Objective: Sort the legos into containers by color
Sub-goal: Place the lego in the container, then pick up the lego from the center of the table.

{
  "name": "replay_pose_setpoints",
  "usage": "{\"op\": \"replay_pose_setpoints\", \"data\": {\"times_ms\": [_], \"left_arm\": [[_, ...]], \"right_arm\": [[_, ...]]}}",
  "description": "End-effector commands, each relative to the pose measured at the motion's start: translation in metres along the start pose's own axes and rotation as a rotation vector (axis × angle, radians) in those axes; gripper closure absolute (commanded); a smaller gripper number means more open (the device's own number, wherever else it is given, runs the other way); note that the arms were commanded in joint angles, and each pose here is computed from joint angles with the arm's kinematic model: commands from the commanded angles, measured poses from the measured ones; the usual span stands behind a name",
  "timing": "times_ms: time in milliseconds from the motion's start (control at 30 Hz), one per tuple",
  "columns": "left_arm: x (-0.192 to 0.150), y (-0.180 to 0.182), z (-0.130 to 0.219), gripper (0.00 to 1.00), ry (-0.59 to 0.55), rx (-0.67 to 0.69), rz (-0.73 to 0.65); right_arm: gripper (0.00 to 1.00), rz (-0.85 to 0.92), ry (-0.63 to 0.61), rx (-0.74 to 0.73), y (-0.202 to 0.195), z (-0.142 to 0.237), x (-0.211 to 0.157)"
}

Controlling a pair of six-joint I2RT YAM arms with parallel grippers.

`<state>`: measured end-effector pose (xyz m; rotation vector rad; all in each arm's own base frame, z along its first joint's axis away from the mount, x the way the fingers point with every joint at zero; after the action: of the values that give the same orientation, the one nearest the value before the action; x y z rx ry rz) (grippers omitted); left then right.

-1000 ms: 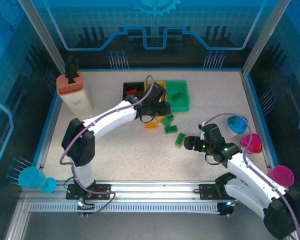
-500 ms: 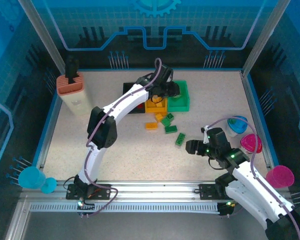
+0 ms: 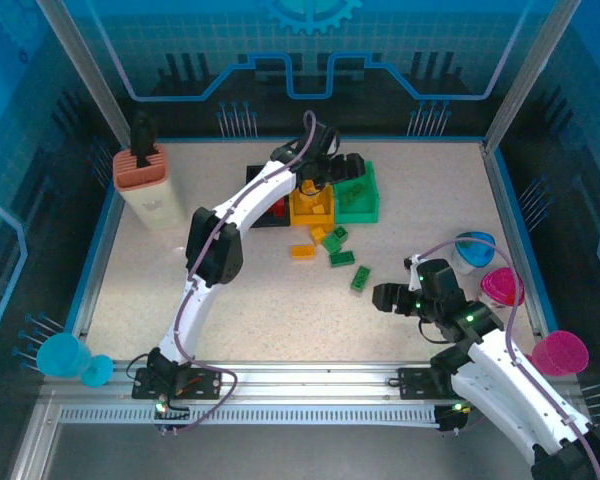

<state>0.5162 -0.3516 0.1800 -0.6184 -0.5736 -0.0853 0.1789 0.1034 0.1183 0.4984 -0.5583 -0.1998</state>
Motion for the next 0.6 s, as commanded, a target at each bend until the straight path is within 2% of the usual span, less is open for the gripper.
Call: {"op": "replay_pose_setpoints", "data": {"times_ms": [0, 200, 300, 567], "left_arm": [[0.006, -0.015, 0.018, 0.1, 0.006, -0.052, 0.0], [-0.008, -0.032, 0.066, 0.1, -0.053, -0.107, -0.038], [-0.027, -0.032, 0.092, 0.1, -0.067, -0.12, -0.049], [-0.096, 0.004, 0.159, 0.1, -0.128, -0.029, -0.083]], "right_arm": [[0.2, -0.018, 0.028, -0.015, -0.005, 0.0, -0.008], [0.22, -0.038, 0.045, -0.064, -0.011, -0.005, -0.009], [0.23, -0.042, 0.061, -0.073, -0.009, -0.01, -0.008], [0.25, -0.028, 0.093, -0.066, 0.009, -0.031, -0.001]]}}
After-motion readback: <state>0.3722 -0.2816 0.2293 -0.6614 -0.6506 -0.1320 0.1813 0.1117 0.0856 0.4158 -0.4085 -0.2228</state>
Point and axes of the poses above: each hand's point on the last joint's axis, 136 mm out from that joint toward the fingers, its own z axis back along the fingers, its own y axis along the line the jaws close on, x = y × z, the point moved 2 cm from there along z, back along the fingers, and after that the axes turned 10 degrees about -z, right-handed, at the moved point
